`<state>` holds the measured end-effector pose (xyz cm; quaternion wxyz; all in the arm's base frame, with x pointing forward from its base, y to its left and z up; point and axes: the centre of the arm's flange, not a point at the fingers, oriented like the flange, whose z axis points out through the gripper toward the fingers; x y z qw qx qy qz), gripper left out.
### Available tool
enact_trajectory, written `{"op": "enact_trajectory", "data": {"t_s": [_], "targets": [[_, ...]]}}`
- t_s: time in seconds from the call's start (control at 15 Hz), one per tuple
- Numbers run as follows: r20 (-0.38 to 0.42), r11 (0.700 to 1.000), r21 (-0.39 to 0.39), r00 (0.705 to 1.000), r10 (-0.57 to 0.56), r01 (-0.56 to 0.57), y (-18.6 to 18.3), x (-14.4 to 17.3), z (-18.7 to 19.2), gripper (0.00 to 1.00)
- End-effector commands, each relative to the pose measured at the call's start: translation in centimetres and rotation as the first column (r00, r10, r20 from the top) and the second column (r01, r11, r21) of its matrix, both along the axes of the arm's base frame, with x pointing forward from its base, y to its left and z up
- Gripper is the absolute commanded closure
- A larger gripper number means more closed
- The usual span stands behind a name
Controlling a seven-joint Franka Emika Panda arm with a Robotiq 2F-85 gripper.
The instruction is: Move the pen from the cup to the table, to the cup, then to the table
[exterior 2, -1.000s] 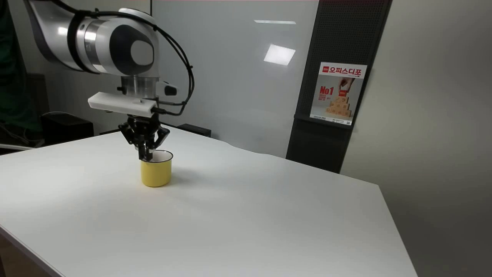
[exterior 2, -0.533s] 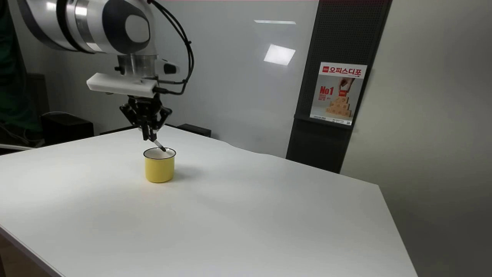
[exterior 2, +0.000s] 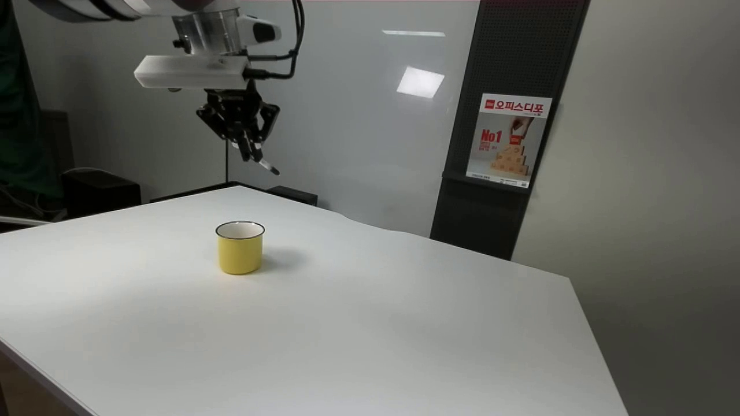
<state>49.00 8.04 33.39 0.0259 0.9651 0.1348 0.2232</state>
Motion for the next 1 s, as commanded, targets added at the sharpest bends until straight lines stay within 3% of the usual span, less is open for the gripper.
{"op": "enact_trajectory", "data": {"t_s": [0.0, 0.4, 0.93], "targets": [[0.068, 0.996, 0.015, 0.993, -0.093, 0.093, -3.3, -1.2, 0.6, 0.96], [0.071, 0.987, 0.056, 0.985, -0.156, 0.152, -8.0, 1.7, -2.7, 0.96], [-0.069, 0.965, 0.162, 0.978, -0.198, 0.207, -8.3, 5.3, -10.5, 0.96]]}}
